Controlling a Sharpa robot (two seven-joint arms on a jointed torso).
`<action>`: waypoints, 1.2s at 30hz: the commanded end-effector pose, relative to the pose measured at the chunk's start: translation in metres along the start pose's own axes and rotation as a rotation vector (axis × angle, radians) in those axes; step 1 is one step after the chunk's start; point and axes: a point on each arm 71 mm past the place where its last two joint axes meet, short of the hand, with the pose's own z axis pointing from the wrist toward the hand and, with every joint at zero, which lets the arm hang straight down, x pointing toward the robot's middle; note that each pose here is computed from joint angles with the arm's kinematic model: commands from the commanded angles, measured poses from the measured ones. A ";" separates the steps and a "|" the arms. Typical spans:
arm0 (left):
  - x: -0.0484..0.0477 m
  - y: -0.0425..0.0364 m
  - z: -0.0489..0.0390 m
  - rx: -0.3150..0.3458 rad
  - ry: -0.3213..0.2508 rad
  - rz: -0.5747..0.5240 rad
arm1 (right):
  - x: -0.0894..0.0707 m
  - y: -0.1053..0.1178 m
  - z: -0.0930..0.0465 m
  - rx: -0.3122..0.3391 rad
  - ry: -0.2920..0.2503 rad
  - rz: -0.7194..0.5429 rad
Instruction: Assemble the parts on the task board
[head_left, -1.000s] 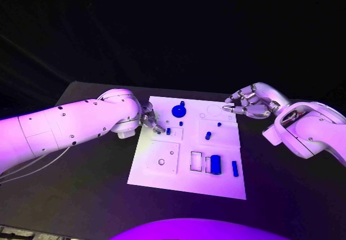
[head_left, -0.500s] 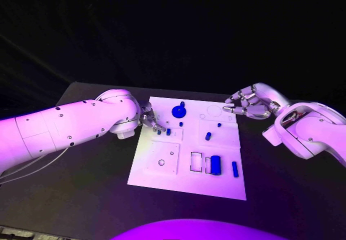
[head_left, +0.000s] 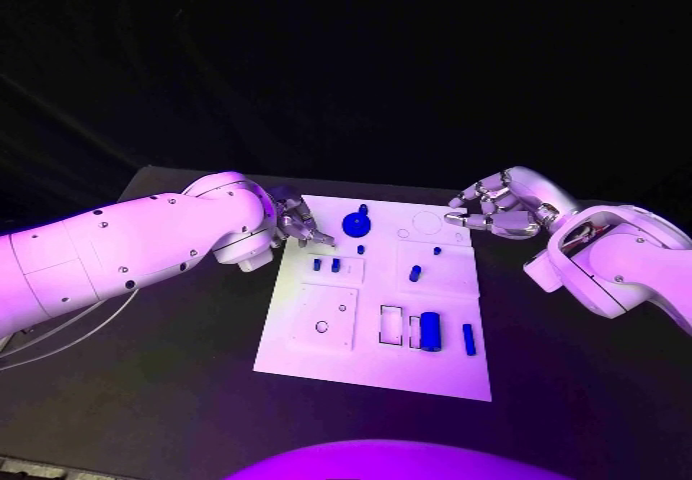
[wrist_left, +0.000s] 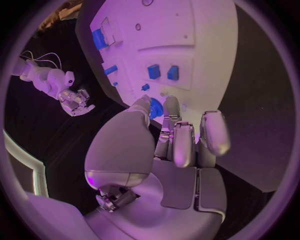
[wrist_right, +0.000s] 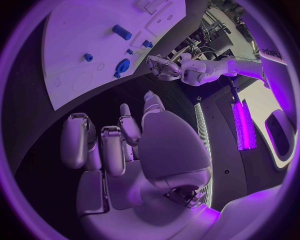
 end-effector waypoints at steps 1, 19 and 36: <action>-0.0044 -0.0225 -0.0017 0.243 -0.102 -0.070 | 0.001 0.001 0.000 -0.013 0.004 -0.008; 0.0327 -0.0618 0.0083 0.547 -0.275 0.327 | 0.001 0.001 0.000 -0.017 0.006 -0.008; 0.0490 -0.0606 0.0210 0.455 -0.161 0.457 | 0.002 0.002 0.000 -0.018 0.008 -0.008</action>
